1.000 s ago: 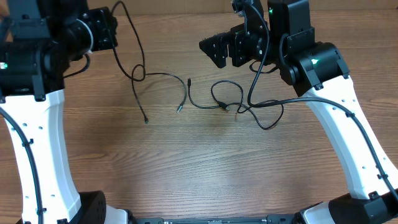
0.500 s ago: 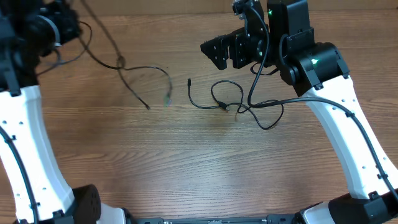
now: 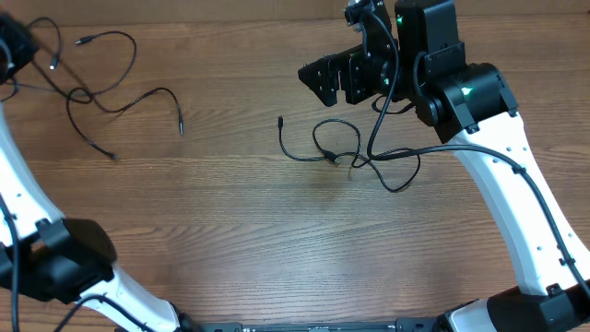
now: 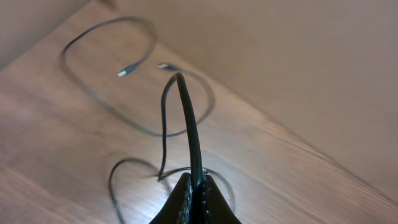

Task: Untangle cables

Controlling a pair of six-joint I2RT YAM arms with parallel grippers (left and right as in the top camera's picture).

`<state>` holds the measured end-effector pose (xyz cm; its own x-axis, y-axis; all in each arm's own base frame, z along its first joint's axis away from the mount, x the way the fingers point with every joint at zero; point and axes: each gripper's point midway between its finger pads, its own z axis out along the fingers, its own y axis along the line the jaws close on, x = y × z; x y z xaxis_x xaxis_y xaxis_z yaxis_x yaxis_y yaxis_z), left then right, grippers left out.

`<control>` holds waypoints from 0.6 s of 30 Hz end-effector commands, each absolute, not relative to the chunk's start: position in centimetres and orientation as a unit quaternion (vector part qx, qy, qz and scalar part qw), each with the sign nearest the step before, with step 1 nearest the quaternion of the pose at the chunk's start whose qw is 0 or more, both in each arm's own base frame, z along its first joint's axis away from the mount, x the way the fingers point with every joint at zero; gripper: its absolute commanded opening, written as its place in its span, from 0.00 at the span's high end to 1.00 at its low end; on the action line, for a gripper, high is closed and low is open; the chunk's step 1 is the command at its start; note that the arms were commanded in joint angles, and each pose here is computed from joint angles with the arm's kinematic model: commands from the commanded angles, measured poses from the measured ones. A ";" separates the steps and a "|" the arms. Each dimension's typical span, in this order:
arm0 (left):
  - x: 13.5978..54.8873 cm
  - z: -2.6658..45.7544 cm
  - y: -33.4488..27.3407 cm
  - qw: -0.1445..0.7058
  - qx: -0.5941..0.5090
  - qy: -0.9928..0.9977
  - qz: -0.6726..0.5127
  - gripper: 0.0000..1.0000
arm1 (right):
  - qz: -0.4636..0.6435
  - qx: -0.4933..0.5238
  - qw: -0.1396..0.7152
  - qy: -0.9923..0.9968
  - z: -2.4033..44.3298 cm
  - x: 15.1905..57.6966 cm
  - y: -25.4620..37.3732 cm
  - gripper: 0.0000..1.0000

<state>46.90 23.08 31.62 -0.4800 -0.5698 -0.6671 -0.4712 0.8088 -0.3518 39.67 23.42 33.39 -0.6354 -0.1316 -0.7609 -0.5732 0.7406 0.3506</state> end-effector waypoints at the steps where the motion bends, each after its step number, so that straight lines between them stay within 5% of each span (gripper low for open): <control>1: 46.7 27.4 26.6 0.376 -0.329 0.863 -0.072 0.96 | 0.293 -0.207 0.382 0.852 33.9 39.8 23.4 0.00; 15: 42.5 17.3 35.8 0.286 -0.438 0.851 -0.042 0.96 | 0.292 -0.207 0.378 0.854 33.7 39.7 23.3 0.00; 18: 40.7 15.9 38.1 0.264 -0.463 0.846 0.005 0.89 | 0.291 -0.206 0.373 0.856 33.5 39.6 23.3 0.00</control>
<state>42.71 35.52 17.69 -0.4485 -0.7711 -0.4520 -0.7176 0.6121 -0.3323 39.51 23.35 33.16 -0.6442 -0.1350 -0.7528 -0.5689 0.7425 0.3537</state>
